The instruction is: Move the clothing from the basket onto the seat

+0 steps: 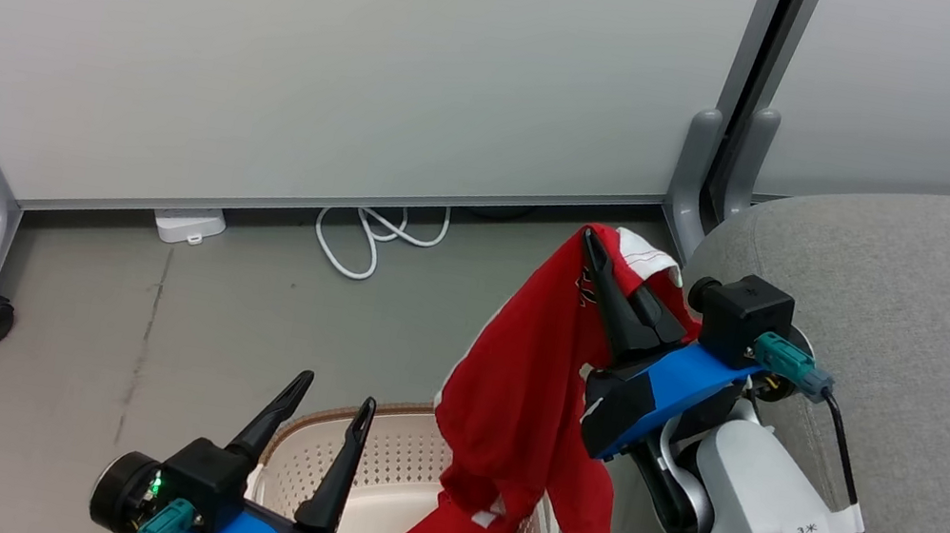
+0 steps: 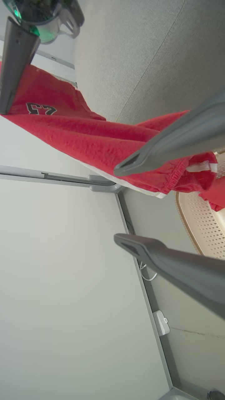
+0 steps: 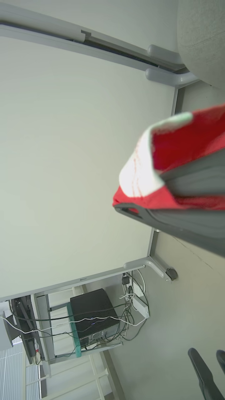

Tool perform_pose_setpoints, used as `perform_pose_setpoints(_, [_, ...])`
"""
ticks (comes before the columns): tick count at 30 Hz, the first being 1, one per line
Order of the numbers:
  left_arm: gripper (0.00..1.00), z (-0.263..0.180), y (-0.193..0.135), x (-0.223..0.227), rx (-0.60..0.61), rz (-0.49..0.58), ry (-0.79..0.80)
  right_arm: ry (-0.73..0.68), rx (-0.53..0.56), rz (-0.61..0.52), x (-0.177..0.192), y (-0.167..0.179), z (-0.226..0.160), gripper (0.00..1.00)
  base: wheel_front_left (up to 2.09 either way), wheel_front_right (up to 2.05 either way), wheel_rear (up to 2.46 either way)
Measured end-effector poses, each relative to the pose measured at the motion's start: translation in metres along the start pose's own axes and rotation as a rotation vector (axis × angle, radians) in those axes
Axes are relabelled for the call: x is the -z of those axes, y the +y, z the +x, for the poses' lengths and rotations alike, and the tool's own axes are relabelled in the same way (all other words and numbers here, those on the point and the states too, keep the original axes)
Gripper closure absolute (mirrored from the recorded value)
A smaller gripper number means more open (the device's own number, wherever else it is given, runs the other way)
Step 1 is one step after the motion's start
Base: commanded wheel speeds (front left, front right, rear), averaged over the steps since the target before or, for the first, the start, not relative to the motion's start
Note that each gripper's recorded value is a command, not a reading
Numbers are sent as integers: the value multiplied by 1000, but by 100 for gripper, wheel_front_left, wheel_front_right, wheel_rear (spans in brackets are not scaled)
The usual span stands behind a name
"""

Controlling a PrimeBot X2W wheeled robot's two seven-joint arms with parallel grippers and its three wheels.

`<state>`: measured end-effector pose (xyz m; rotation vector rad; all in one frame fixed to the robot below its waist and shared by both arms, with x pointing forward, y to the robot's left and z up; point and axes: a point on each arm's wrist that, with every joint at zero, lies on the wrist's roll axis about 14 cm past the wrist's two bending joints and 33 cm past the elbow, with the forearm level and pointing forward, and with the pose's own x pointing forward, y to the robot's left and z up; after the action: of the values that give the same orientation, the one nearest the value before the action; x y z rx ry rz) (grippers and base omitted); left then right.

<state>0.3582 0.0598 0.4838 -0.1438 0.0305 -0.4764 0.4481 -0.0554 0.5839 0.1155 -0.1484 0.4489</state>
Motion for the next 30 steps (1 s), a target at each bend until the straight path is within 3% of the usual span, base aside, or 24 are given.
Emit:
perform_pose_setpoints(11, [0, 13, -11, 7, 45, -3, 22, -5, 63, -12, -4, -23, -13, 100, 0, 0, 0])
perform_pose_setpoints(30, [0, 55, -88, 19, 301, -29, 56, -7, 324, -70, -20, -102, -86, 100, 0, 0, 0])
